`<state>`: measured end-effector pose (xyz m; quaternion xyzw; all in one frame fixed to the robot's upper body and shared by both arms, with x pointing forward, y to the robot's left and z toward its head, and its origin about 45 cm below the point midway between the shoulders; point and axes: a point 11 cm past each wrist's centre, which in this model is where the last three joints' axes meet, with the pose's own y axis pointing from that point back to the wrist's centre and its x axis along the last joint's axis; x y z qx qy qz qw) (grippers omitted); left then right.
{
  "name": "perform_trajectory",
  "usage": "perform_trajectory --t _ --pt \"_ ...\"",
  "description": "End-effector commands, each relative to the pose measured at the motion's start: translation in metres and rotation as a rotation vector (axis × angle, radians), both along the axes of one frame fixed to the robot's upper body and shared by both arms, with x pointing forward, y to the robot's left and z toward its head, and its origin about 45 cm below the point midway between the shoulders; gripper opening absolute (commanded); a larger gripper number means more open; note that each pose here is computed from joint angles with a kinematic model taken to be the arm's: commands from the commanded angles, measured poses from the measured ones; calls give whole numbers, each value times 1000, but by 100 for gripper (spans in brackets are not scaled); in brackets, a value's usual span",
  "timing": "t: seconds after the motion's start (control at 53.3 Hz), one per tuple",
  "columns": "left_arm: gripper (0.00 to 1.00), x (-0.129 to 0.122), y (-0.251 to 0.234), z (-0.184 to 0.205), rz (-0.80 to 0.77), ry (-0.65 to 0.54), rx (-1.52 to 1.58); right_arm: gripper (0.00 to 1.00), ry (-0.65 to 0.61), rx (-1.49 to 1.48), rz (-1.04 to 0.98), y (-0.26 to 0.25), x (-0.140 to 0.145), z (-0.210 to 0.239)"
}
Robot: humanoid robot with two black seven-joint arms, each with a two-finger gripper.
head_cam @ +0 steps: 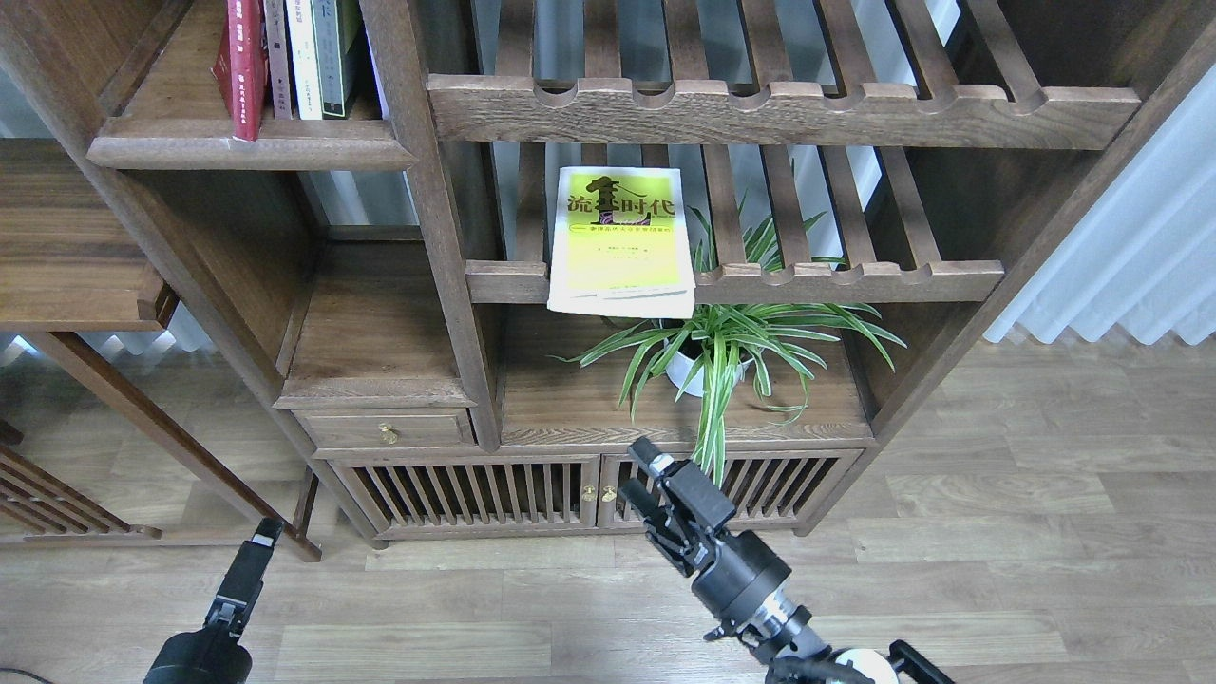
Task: Organize books on shelf
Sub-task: 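Reach the right gripper up to the yellow-green book on the middle shelf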
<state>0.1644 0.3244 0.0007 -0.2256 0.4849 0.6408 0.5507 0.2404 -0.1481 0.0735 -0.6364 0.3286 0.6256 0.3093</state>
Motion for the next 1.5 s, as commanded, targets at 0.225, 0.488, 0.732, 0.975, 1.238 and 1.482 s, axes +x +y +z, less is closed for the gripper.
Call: perform_trajectory --t 0.225,0.488,0.732,0.975,1.238,1.482 --pt "100 -6 4 -7 5 29 9 98 44 -105 -33 -1 41 -6" --pt "100 -6 4 -7 1 31 8 98 32 -164 31 17 72 6" --pt "100 -3 2 -4 -7 18 5 98 16 -195 27 27 108 31" --pt "100 -1 3 -2 -4 12 7 98 71 -293 6 19 138 29" --pt "100 2 4 0 1 2 7 97 120 -348 -36 5 151 24" --pt "100 2 5 1 1 2 10 91 108 -355 -62 1 159 29"
